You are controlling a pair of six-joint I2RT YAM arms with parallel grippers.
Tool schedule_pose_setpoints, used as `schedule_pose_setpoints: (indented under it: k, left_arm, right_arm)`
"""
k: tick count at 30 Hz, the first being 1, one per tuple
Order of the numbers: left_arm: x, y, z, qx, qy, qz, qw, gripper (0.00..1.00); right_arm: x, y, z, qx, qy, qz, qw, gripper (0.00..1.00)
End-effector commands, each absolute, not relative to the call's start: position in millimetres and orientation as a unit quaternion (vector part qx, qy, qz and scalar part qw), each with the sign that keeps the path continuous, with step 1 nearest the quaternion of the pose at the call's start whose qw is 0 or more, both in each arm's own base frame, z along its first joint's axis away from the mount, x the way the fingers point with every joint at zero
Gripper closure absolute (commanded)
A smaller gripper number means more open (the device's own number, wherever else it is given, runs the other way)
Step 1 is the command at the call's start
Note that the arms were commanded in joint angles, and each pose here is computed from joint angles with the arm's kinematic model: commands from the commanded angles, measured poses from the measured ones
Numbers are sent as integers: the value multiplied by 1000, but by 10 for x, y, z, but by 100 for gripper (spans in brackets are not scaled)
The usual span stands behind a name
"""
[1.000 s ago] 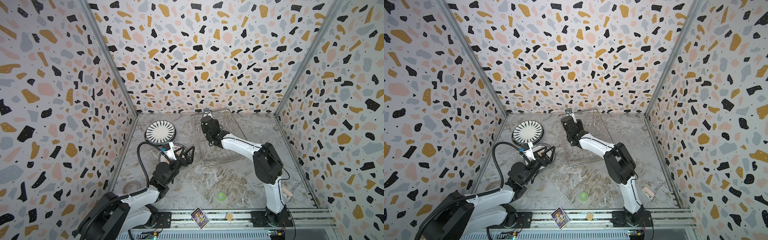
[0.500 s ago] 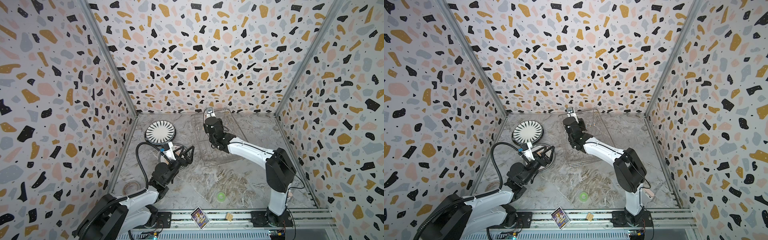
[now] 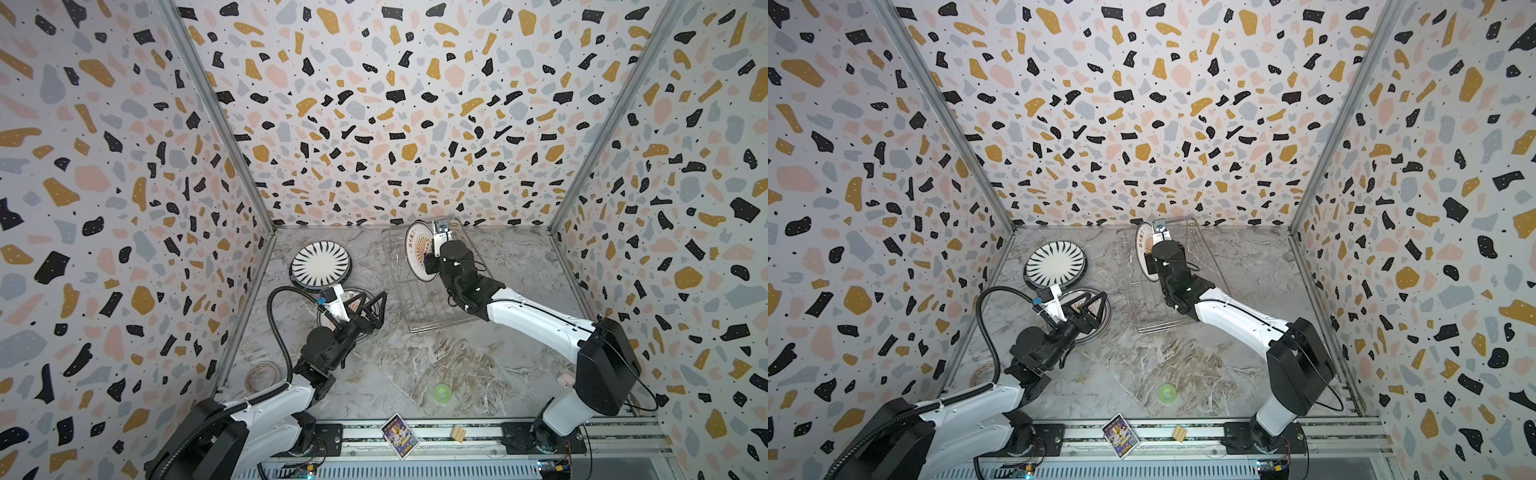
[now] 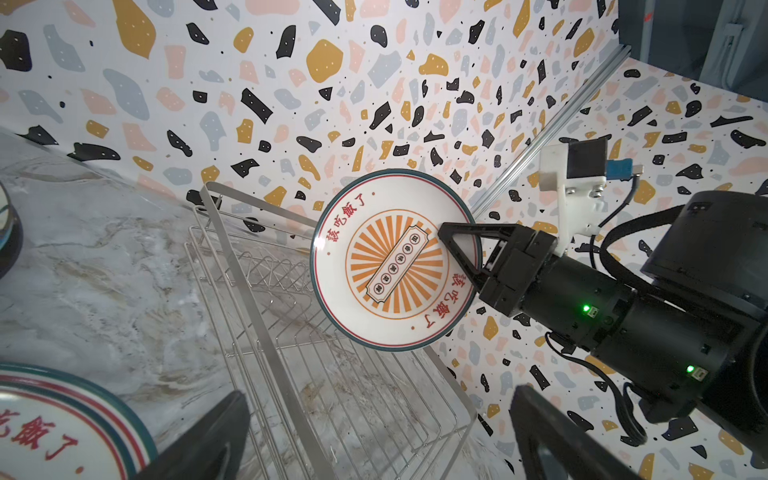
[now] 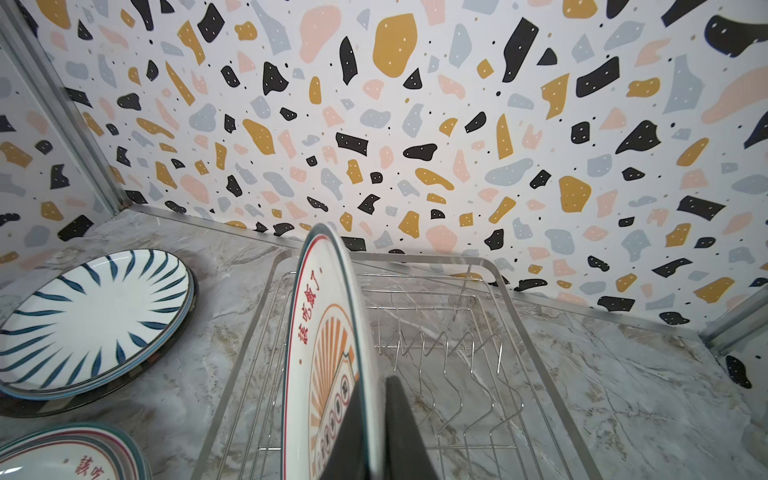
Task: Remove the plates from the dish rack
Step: 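Lift the last sunburst plate out of the rack toward the left gripper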
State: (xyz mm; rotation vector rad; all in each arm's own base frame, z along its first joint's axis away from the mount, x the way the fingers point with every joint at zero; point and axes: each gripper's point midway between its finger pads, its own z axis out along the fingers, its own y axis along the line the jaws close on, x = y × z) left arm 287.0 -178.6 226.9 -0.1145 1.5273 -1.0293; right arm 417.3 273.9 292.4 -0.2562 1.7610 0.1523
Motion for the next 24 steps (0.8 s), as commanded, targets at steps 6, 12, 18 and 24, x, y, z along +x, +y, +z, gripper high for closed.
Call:
schedule_pose_setpoints:
  k: [6,12,18,24]
  left_arm:
    - [2709,-2005,2430,15,632,-494,597,1]
    - [2776,-2048,2393,11,639,-492,591,1]
    - [2748,-2202,2400,40,633,-512,580,0]
    - [2765,-2258,2377,45,635,-515,574,0]
  right_arm:
    - [4011,2620,3217,-111,736,198,638,93]
    - [3870,2567,3227,-133,720,265,627,95]
    - [3748,2584,3231,-159,708,304,617,95]
    - [3630,2612,3248,-183,693,338,610,95]
